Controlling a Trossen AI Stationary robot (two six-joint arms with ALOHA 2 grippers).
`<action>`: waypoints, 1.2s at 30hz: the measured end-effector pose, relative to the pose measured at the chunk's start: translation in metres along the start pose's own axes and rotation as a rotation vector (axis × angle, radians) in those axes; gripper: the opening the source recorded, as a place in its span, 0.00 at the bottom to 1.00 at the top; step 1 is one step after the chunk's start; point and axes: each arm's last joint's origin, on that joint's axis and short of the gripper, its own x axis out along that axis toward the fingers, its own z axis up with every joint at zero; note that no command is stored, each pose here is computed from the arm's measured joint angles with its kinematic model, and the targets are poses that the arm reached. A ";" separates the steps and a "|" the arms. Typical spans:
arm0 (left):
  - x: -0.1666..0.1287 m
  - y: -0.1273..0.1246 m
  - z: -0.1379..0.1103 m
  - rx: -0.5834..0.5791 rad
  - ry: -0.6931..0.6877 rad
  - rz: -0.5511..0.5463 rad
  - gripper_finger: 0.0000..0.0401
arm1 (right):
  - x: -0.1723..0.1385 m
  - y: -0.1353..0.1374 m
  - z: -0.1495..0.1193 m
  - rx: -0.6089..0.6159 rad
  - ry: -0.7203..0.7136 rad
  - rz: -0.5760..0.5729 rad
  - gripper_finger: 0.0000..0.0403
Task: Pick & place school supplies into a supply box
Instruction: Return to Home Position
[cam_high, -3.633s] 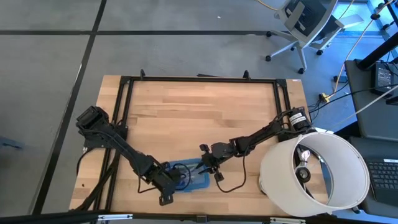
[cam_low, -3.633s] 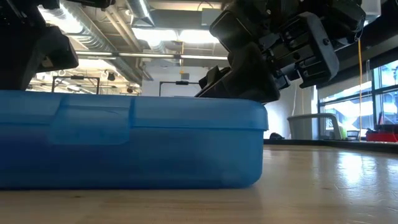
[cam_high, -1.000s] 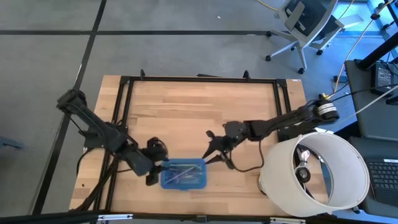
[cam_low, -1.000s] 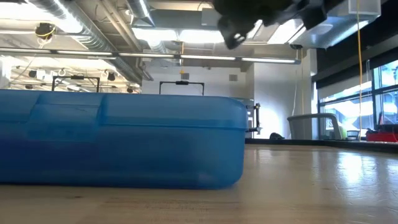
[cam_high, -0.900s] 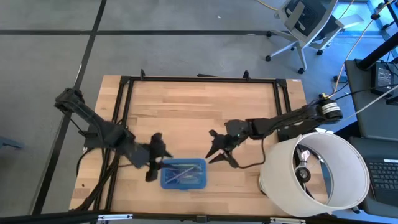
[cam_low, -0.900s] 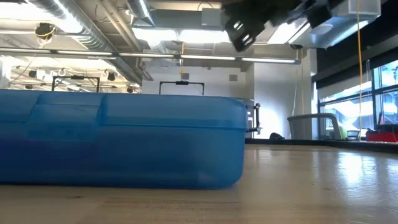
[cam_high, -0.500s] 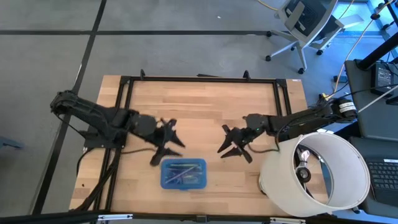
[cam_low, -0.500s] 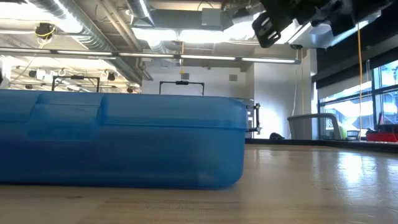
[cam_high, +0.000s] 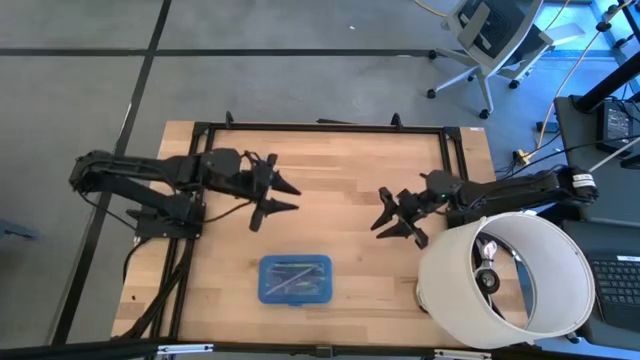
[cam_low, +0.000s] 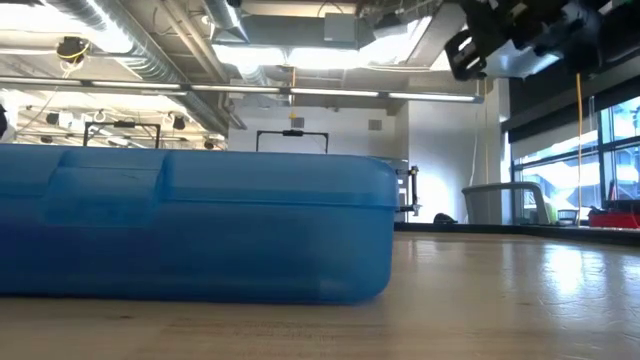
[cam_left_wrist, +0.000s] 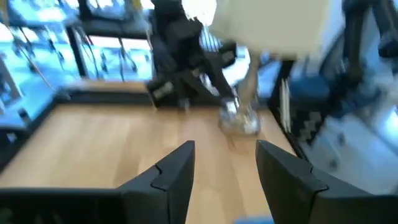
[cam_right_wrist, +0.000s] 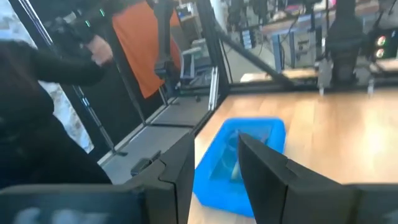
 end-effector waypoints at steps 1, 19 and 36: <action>0.002 0.004 -0.004 -0.009 -0.044 0.011 0.40 | -0.002 0.001 0.002 -0.007 -0.012 -0.001 0.31; -0.086 0.030 -0.105 -0.146 -0.319 0.161 0.41 | -0.022 -0.008 0.016 -0.067 -0.088 -0.087 0.31; -0.122 0.031 -0.175 -0.173 -0.305 0.261 0.41 | -0.046 -0.037 0.026 0.009 -0.184 -0.304 0.31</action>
